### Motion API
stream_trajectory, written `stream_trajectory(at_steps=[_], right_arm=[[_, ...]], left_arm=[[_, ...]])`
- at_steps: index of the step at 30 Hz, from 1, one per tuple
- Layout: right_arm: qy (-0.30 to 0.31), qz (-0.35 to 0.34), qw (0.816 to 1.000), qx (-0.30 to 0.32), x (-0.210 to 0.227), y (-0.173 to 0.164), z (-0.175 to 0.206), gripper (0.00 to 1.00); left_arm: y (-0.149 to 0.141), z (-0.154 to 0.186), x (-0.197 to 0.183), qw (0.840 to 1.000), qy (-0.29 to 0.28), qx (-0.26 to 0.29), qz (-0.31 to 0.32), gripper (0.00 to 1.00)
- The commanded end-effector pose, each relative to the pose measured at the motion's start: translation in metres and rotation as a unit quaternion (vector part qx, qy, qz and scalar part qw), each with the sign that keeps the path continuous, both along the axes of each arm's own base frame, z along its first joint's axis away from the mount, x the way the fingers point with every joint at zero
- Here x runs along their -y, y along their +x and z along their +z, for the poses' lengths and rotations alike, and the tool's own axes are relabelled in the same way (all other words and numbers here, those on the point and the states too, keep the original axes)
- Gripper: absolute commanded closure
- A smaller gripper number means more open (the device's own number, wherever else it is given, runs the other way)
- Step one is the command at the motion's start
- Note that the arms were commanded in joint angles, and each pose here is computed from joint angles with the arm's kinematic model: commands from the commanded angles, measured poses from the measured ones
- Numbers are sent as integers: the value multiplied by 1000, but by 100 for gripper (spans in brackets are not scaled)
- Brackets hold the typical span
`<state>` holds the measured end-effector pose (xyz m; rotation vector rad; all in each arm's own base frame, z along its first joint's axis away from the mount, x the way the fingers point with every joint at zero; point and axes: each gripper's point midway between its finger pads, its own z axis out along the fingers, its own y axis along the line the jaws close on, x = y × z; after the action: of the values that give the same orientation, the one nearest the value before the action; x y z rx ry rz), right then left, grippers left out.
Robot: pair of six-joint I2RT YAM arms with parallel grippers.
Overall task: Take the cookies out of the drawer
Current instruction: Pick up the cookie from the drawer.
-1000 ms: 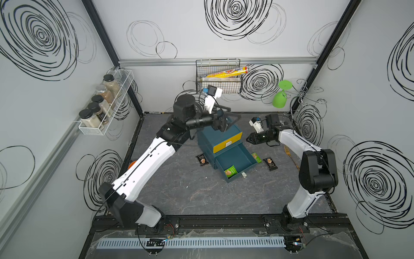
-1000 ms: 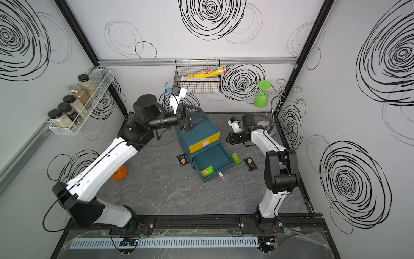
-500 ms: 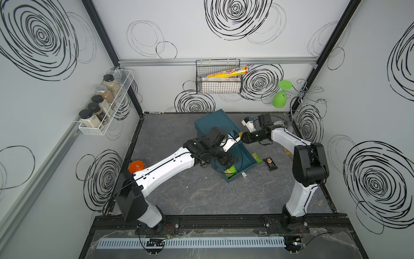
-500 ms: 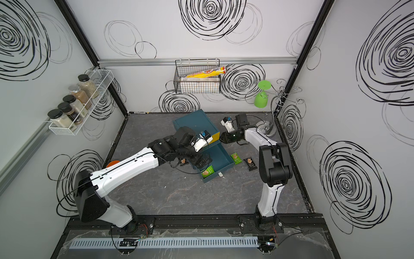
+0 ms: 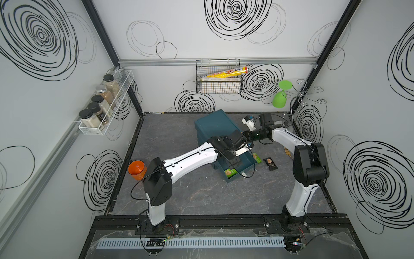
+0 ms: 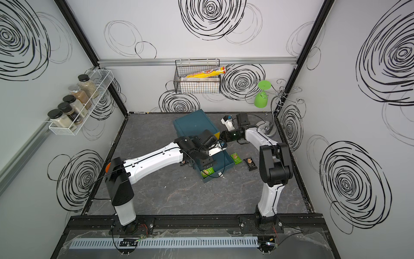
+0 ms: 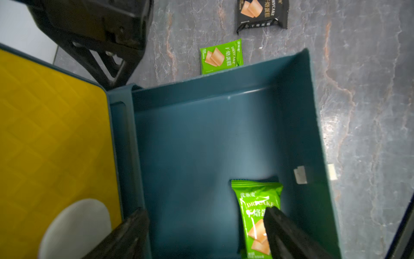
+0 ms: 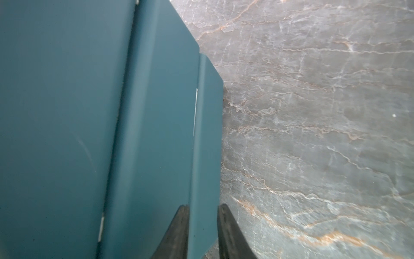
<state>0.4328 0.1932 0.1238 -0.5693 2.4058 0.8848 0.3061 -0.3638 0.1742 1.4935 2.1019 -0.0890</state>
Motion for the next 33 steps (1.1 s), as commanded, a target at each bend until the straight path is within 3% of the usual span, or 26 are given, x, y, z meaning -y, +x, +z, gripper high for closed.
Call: stream_trajectory(at_steps=[1, 16, 33], right_arm=[[5, 17, 1000, 4, -5, 1, -5, 73], [-11, 22, 1000, 0, -2, 2, -19, 73], [-16, 24, 1000, 2, -4, 6, -20, 73]], left_arm=[[-4, -6, -5, 998, 39, 11, -53, 15], [-44, -46, -2, 980, 32, -110, -164, 21], [-46, -88, -13, 973, 70, -132, -179, 21]])
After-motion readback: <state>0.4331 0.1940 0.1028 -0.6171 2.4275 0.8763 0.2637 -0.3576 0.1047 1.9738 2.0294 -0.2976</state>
